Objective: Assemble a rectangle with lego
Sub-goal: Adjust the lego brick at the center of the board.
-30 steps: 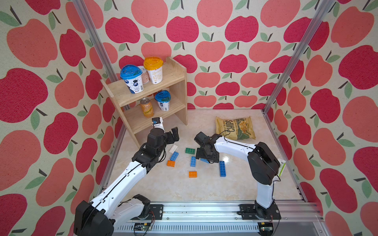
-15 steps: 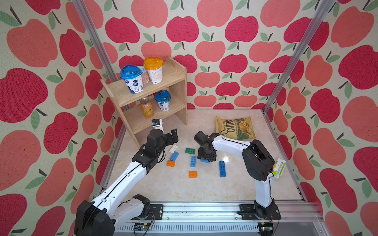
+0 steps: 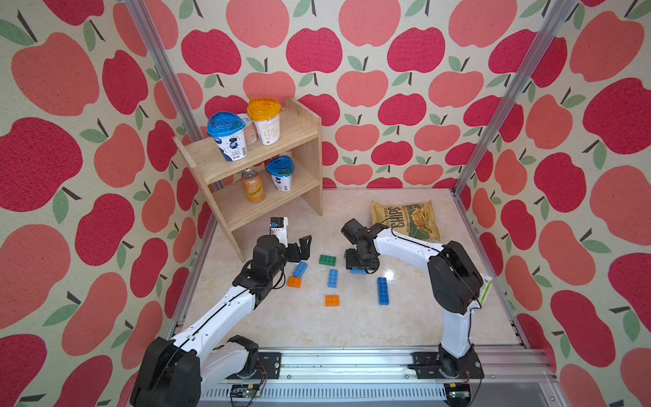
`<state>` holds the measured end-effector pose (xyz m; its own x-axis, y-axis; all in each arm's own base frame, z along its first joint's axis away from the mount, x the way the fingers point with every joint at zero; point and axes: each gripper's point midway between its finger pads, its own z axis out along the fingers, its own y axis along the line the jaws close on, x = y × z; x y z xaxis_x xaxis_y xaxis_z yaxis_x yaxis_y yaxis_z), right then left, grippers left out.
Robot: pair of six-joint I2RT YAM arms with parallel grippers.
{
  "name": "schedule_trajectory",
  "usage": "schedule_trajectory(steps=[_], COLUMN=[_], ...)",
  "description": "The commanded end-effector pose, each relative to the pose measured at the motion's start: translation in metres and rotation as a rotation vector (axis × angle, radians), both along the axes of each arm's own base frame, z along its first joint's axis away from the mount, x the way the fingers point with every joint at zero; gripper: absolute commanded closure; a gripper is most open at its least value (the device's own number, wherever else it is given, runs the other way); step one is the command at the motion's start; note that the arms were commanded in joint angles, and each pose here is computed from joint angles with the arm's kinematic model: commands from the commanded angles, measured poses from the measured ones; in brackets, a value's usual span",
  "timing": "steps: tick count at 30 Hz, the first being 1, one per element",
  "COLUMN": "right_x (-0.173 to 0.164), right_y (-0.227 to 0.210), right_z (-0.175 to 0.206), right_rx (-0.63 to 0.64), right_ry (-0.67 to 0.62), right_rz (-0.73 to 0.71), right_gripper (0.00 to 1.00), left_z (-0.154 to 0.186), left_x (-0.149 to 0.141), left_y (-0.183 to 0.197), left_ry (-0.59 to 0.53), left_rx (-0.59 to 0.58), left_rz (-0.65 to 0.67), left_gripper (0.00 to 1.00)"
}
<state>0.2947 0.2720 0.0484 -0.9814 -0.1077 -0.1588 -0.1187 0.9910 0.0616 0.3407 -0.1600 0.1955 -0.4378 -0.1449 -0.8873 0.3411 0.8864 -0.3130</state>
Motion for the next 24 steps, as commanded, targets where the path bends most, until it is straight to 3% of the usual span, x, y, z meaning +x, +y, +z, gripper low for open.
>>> schedule_trajectory(steps=[1,12,19,24], right_x=[0.005,0.016,0.015,0.021], right_y=[-0.016,-0.023,-0.029,-0.033], right_z=[0.005,-0.022,-0.020,0.005], right_rx=[-0.025,-0.038,-0.046,-0.018], right_ry=[0.017,0.075,0.077,0.016], right_rz=[0.082,0.136,0.144,0.139], right_gripper=[0.46,0.40,0.12,0.04], left_z=[0.000,-0.021,-0.039,-0.048], left_x=[-0.002,-0.008,-0.016,-0.023], left_y=[-0.026,-0.064,-0.085,-0.099], left_ry=[-0.059,-0.014,-0.014,-0.031], left_rx=[0.028,0.048,0.122,0.155], left_rz=[-0.152,-0.309,-0.398,-0.500], left_gripper=[0.03,0.02,0.01,0.12])
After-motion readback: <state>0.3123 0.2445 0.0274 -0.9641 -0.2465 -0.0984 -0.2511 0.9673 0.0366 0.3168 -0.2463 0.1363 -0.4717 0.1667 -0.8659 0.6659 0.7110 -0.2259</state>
